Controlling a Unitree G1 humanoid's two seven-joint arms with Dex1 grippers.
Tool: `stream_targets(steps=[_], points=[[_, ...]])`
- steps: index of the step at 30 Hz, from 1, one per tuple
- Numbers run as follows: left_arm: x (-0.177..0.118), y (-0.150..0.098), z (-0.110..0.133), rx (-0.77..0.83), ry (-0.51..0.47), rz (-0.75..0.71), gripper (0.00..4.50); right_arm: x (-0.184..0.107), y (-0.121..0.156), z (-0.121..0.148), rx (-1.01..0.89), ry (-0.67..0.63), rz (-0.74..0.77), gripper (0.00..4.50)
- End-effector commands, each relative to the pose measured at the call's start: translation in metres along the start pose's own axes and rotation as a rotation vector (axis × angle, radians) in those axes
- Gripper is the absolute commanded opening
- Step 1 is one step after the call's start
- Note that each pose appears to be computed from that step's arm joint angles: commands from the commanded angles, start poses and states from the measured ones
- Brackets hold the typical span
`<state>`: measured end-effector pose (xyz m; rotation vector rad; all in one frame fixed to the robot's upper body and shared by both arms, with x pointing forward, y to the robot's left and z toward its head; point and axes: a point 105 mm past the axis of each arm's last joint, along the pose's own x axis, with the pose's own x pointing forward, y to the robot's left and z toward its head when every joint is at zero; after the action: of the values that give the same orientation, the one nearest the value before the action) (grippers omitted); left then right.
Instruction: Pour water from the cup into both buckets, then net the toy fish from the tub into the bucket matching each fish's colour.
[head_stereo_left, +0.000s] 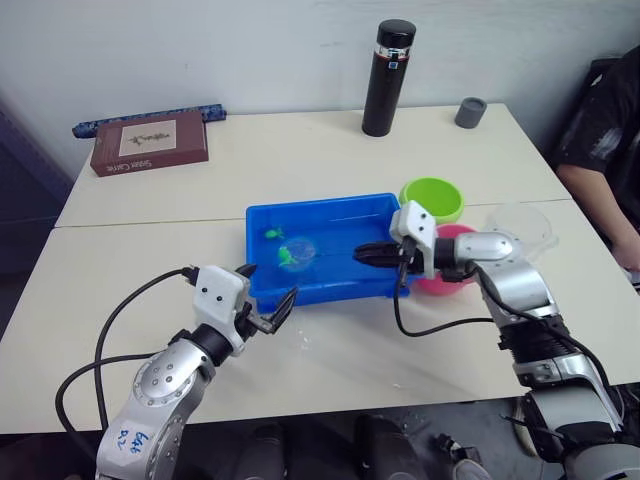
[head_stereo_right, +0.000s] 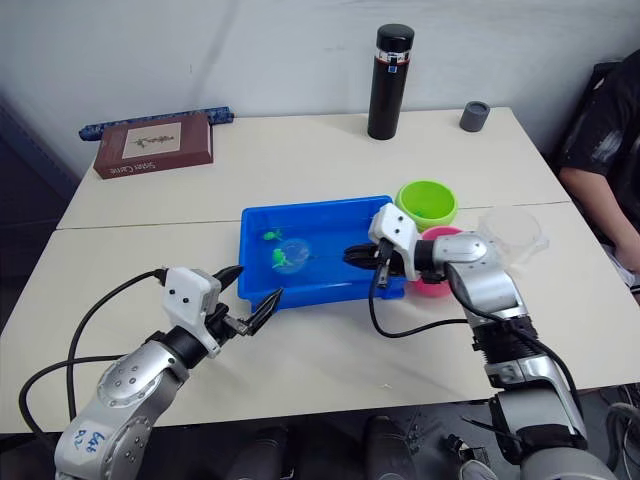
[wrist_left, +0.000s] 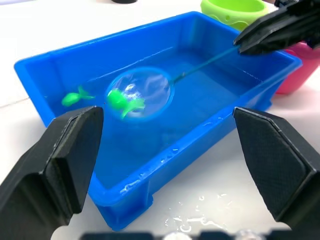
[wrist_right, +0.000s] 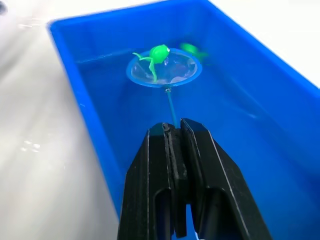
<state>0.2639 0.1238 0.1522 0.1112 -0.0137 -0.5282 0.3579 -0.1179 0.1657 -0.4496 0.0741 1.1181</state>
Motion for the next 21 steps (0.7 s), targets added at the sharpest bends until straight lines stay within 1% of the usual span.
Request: stream_targets(steps=[1, 6, 14, 17, 21], points=[[0.002, 0.005, 0.013, 0.029, -0.049, -0.017, 4.46, -0.017, -0.009, 0.017, -0.038, -0.046, -0.073, 0.0], [0.011, 0.008, 0.019, 0.045, -0.064, -0.05, 4.46, -0.04, -0.018, 0.028, -0.032, -0.063, -0.174, 0.0], [0.028, 0.012, 0.028, 0.07, -0.092, -0.103, 4.46, -0.071, -0.014, 0.035, -0.008, -0.071, -0.313, 0.0], [0.035, 0.014, 0.032, 0.075, -0.105, -0.119, 4.46, -0.088, -0.02, 0.041, -0.008, -0.08, -0.406, 0.0], [0.042, 0.014, 0.033, 0.077, -0.11, -0.141, 4.46, -0.104, -0.03, 0.039, -0.012, -0.065, -0.5, 0.0]])
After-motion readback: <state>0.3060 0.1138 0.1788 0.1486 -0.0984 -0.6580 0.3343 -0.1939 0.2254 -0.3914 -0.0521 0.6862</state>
